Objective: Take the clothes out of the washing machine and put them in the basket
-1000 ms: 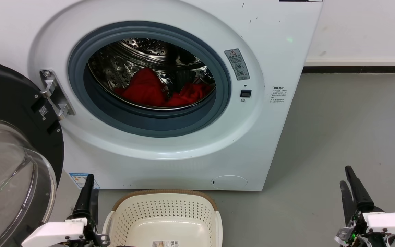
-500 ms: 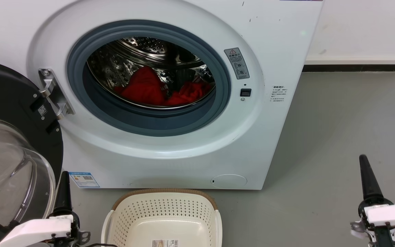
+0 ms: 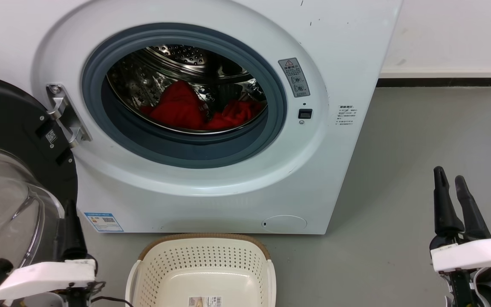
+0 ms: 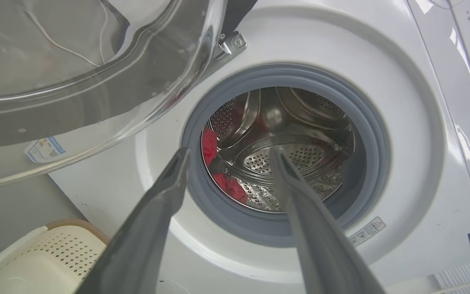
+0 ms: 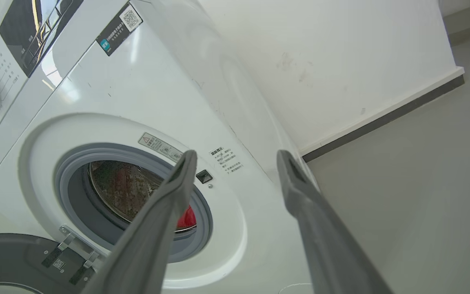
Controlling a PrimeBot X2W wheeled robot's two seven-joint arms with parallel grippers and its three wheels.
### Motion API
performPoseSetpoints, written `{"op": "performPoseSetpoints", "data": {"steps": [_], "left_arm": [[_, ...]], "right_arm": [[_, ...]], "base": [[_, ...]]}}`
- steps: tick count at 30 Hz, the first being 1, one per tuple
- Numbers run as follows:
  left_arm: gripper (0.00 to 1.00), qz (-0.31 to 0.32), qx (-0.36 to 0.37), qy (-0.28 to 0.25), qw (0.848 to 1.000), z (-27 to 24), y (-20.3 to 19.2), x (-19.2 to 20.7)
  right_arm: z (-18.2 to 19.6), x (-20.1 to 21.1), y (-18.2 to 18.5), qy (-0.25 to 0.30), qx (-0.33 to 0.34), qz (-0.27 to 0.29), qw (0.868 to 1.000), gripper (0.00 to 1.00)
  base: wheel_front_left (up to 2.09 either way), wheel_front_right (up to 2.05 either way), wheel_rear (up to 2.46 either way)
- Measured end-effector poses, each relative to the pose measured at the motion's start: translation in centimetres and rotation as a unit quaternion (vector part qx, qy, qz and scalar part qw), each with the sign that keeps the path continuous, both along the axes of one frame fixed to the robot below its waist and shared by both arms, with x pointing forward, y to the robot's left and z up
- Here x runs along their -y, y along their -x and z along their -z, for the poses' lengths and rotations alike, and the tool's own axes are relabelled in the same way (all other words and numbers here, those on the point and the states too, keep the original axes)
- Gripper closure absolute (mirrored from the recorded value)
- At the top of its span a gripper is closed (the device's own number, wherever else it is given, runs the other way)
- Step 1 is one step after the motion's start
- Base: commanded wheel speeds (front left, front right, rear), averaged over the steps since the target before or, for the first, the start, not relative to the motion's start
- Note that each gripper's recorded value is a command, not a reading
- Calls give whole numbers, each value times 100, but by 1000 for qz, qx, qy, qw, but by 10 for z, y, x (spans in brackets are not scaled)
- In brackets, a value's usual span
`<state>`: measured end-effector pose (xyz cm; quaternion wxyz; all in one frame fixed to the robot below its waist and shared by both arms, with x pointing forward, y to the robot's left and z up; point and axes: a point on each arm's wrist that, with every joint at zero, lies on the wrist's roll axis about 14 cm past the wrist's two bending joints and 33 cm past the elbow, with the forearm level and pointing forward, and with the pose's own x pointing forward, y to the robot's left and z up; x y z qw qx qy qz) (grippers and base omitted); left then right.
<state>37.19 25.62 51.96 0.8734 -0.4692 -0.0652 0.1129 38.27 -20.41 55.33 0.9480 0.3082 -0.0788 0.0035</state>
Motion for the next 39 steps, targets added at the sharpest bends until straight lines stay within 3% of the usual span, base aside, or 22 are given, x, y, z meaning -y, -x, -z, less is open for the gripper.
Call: {"op": "performPoseSetpoints", "data": {"steps": [11,22,32,39], "left_arm": [[0,35,-7,-140,990,-13,-1,33],[0,59,0,-253,966,-22,-2,59],[0,64,9,-338,939,-31,-3,75],[0,66,7,-368,927,-30,-2,81]], "right_arm": [[-3,-2,5,90,8,8,996,0],[-1,-13,8,184,9,2,983,0],[-11,-19,9,240,30,5,970,0],[-13,-23,9,280,38,4,959,0]], "base": [[0,0,0],[0,0,0],[0,0,0],[0,0,0]]}}
